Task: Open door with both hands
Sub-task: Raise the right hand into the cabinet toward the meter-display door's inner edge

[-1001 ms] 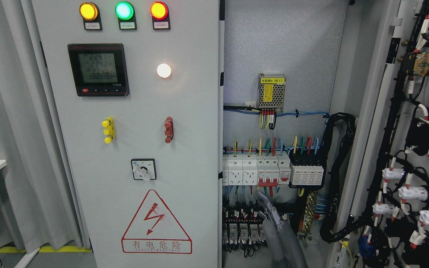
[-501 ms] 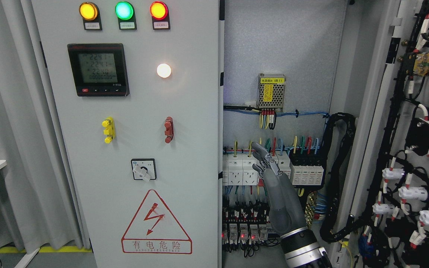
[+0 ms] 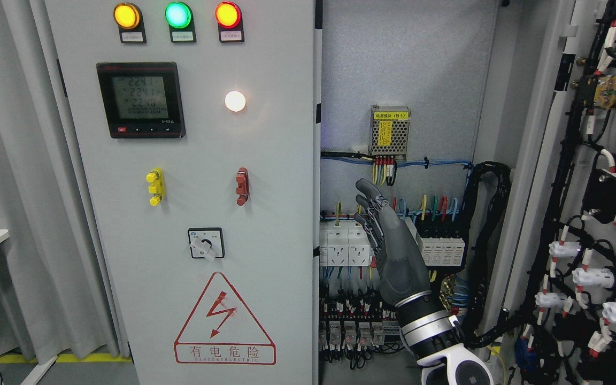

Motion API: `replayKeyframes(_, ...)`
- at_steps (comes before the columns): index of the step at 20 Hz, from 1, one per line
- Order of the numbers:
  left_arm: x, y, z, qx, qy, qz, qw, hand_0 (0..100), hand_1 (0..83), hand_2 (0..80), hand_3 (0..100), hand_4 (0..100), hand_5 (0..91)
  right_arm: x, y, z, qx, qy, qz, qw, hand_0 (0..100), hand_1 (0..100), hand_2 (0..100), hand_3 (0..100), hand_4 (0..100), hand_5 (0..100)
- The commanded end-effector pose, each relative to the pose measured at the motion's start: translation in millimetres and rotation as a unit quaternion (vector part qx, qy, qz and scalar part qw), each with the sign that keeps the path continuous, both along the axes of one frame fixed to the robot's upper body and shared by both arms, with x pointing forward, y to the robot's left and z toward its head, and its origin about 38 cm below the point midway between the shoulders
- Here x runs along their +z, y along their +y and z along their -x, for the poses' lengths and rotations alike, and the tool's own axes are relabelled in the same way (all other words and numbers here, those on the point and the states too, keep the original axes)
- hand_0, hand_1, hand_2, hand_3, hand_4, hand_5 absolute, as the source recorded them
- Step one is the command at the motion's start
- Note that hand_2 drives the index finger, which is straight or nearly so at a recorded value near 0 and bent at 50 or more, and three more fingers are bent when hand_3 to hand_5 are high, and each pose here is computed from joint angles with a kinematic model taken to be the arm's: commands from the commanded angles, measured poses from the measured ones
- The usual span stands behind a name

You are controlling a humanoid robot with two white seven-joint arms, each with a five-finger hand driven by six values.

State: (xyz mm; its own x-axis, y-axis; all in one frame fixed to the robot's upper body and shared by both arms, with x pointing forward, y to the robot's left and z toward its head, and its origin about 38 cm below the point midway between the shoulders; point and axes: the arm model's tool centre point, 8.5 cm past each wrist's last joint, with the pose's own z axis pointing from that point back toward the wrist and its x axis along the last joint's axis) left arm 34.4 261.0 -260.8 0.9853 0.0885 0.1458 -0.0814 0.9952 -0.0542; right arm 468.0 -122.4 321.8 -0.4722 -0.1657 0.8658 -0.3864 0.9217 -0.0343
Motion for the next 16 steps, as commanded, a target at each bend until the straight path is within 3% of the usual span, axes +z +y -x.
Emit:
replayKeyframes(1,0.5,4.5,-3.8,-0.001,-0.005,-0.003,1.000,29,0.0,2.7,3,3,0.0,-19.0,0.4,-31.1,0.008,0.056,0.007,0.998,22,0,0,0,0,0)
replayKeyframes(10,0.4,3.4,-3.9,-0.002,-0.006,-0.001,1.000,29,0.0,2.7,3,3,0.0,-1.4,5.7,-45.3,0.031,0.046,0.026,0.998,22,0,0,0,0,0)
replayKeyframes(16,0.5,4.3,-4.5,-0.002,-0.007,-0.002,1.000,29,0.0,2.7,3,3,0.0,0.7,10.6,-46.7,0.067,0.075,-0.012,0.995,22,0,0,0,0,0)
